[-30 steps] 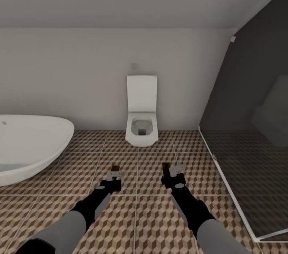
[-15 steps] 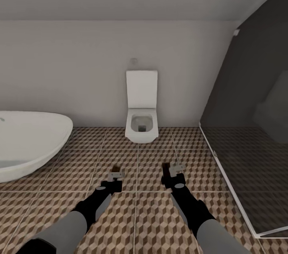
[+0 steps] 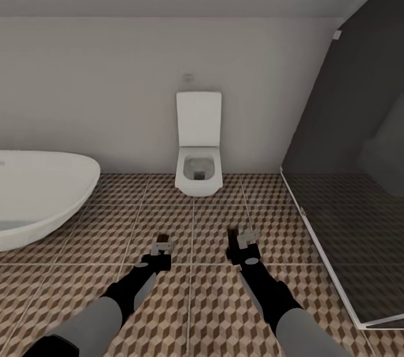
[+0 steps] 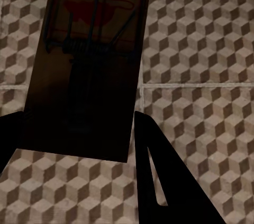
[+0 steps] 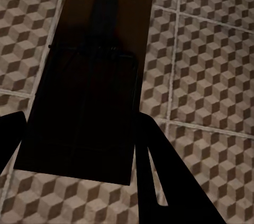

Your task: Take the four mousetraps from the cabinet in the bathroom and place them on the bathroom floor. Make sure all four end up on the same floor surface, and ensure that at least two of them are either under or directly next to the same bathroom sink.

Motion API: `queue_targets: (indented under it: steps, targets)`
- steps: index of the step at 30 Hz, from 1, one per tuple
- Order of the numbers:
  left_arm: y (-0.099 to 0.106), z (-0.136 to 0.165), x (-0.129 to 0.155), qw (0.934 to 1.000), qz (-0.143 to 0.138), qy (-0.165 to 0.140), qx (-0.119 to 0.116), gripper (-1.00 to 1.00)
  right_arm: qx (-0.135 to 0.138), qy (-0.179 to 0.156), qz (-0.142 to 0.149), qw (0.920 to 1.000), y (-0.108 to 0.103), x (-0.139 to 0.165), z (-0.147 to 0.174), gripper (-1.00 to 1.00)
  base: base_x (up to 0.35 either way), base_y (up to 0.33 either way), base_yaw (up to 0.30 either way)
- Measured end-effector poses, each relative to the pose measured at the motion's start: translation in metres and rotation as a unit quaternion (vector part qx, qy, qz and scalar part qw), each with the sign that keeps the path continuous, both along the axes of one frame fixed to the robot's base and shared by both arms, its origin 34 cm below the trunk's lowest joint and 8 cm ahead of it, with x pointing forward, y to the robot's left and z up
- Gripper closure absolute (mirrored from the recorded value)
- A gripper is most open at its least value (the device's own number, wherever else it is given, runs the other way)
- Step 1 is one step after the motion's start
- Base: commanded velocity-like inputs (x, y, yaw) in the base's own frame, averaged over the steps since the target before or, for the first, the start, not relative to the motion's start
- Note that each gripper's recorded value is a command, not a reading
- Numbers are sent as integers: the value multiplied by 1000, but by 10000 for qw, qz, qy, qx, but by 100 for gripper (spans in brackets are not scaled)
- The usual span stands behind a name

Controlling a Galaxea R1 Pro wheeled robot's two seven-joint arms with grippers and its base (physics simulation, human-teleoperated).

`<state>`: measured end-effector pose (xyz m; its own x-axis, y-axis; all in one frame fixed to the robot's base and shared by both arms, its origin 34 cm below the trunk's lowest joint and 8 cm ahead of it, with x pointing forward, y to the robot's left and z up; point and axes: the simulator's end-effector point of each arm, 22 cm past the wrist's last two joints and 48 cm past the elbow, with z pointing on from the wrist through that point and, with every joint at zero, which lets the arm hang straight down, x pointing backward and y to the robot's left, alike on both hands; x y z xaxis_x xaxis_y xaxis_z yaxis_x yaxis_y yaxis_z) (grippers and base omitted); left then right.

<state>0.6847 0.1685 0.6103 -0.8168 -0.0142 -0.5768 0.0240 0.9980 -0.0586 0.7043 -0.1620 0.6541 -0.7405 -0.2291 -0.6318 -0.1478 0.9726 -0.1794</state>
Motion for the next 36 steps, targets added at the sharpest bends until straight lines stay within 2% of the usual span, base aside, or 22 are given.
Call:
queue_targets:
  steps: [36]
  targets:
    - [2,-90,-19,9995,3,319,18,100,5,289,3,9996,0,-14,-88,100,0,0,0]
